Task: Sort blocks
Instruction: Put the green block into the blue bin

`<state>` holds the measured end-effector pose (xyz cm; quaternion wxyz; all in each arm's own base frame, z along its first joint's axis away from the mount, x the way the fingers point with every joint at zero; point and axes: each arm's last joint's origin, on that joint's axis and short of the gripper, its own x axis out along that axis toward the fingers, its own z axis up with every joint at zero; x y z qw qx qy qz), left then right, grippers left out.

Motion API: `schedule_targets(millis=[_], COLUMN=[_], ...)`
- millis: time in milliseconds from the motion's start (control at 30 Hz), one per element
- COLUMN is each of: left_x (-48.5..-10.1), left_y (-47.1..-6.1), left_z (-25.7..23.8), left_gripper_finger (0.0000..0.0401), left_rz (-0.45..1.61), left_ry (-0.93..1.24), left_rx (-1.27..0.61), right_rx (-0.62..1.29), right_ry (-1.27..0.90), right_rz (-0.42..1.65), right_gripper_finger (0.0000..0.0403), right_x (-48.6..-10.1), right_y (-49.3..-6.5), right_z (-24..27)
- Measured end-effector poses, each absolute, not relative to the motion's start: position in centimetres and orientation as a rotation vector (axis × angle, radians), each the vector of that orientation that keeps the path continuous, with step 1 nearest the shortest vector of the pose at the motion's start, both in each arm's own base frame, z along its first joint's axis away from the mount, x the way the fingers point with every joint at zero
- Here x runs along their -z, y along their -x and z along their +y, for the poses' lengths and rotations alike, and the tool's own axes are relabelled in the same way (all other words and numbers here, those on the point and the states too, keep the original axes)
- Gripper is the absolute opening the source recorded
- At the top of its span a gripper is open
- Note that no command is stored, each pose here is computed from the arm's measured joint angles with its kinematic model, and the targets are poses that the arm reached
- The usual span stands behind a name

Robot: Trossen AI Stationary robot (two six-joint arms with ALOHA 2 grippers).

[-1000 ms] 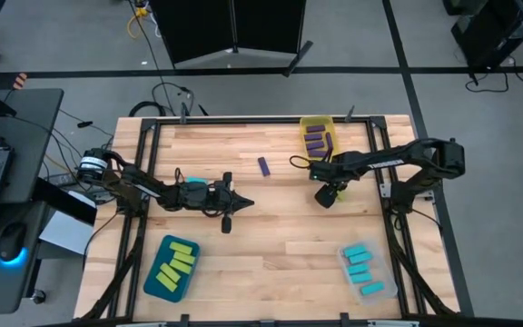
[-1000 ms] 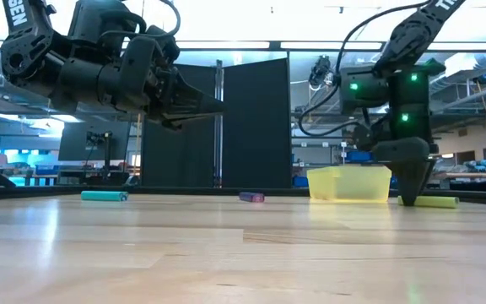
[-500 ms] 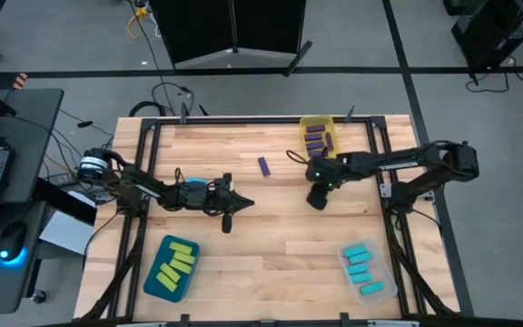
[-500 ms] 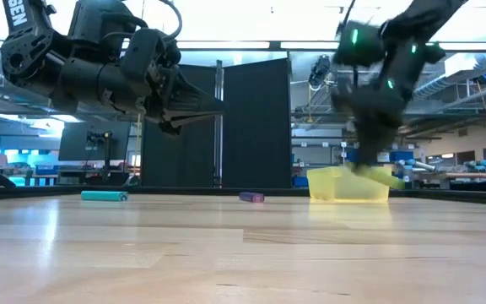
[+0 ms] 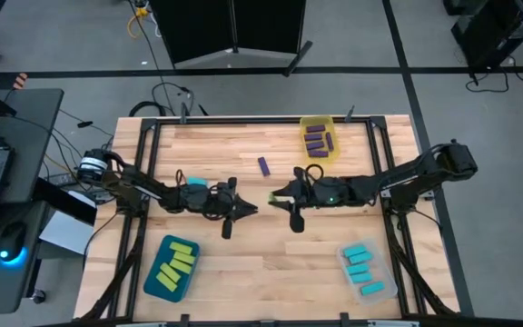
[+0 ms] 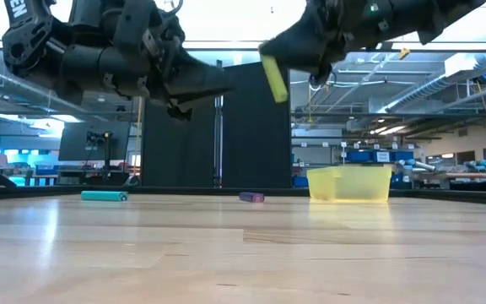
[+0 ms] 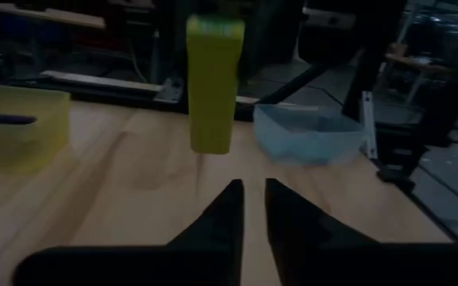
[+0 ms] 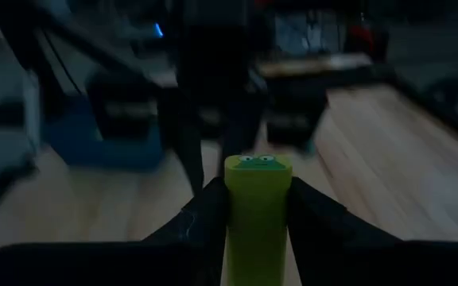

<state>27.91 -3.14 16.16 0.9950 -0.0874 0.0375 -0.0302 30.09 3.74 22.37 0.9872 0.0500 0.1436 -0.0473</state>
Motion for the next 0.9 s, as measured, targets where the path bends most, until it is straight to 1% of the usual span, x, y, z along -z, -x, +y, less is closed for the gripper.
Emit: schedule_targets(millis=[267, 433, 600, 900], left_x=[-17.0, -17.8, -18.9, -20.4], left_y=[-28.7, -29.4, -30.3, -31.6], left_z=[-3.8, -3.9, -4.1, -4.5], left_gripper_finger=[0.0148, 0.0188, 0.0207, 0.0209], left_rz=[0.053, 0.021, -0.018, -0.057], left_ry=[0.171, 0.160, 0.153, 0.145], left_rx=[0.067, 0.060, 0.094, 0.151], right_rx=[0.029, 0.009, 0.003, 0.017], right_ry=[-0.085, -0.071, -0.057, -0.046], right_rz=[0.164, 0.123, 0.113, 0.105], right_gripper_finger=[0.0115, 0.0115, 0.0115, 0.0115], right_x=[-23.0, -23.4, -23.5, -23.6], right_y=[-30.5, -30.5, -30.5, -30.5], right_z=[5.6, 6.1, 6.2, 6.2])
